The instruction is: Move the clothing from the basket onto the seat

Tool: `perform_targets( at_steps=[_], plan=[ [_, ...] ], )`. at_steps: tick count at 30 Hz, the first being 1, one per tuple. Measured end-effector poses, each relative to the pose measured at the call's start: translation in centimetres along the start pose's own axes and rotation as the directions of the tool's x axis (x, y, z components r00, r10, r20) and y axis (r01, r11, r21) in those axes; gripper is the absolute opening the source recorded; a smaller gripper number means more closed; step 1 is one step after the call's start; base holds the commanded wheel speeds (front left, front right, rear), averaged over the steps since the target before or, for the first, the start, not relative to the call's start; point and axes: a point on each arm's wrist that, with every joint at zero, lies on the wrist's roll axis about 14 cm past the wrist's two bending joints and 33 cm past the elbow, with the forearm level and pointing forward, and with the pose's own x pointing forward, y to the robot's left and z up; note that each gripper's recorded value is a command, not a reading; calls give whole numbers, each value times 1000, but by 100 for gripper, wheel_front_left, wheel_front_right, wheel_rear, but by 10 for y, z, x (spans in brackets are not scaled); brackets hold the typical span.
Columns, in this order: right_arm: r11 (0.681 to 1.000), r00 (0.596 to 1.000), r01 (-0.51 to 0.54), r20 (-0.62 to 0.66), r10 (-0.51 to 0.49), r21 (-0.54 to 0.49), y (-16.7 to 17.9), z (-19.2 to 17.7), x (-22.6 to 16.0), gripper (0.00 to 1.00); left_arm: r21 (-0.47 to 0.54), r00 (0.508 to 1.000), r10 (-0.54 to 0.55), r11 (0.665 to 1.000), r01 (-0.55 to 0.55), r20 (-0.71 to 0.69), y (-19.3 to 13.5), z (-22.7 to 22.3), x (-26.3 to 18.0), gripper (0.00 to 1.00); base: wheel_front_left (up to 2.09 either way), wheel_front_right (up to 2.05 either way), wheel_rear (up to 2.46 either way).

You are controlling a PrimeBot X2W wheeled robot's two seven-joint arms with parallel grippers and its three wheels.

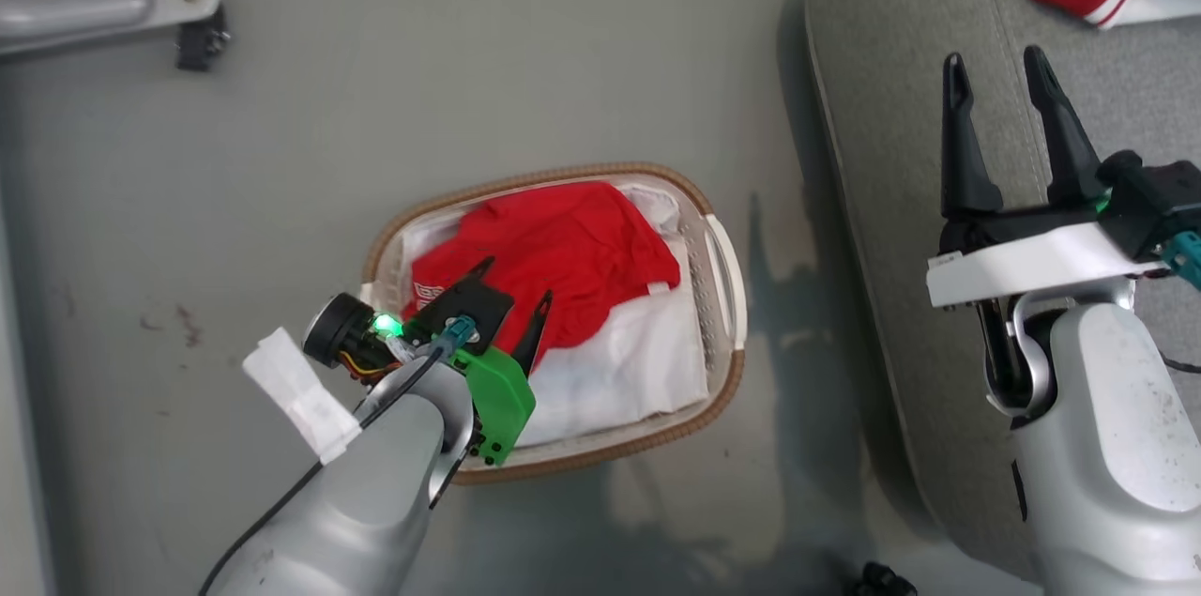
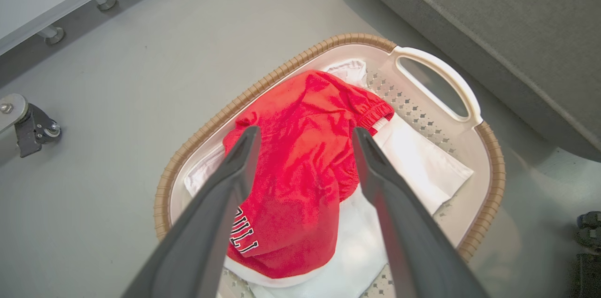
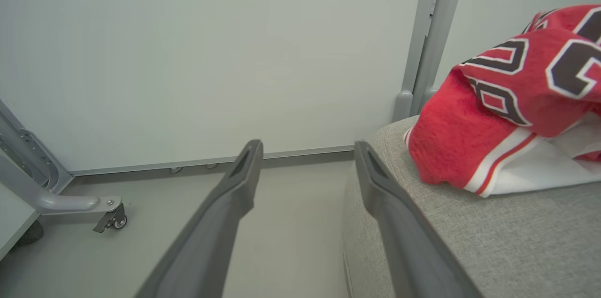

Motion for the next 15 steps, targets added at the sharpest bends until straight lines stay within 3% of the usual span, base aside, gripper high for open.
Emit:
perform_targets(
  at_steps=[9, 15],
  plan=[
    [1000, 999, 26, -43, -26, -4, -16, -29, 11, 100, 50, 968, -140, 987, 154, -210, -14, -66, 42, 100, 0, 0, 0],
    [999, 996, 47, -81, -49, -17, -29, -49, 12, 100, 45, 938, -173, 980, 195, -300, -9, -102, 63, 100, 0, 0, 0]
  ],
)
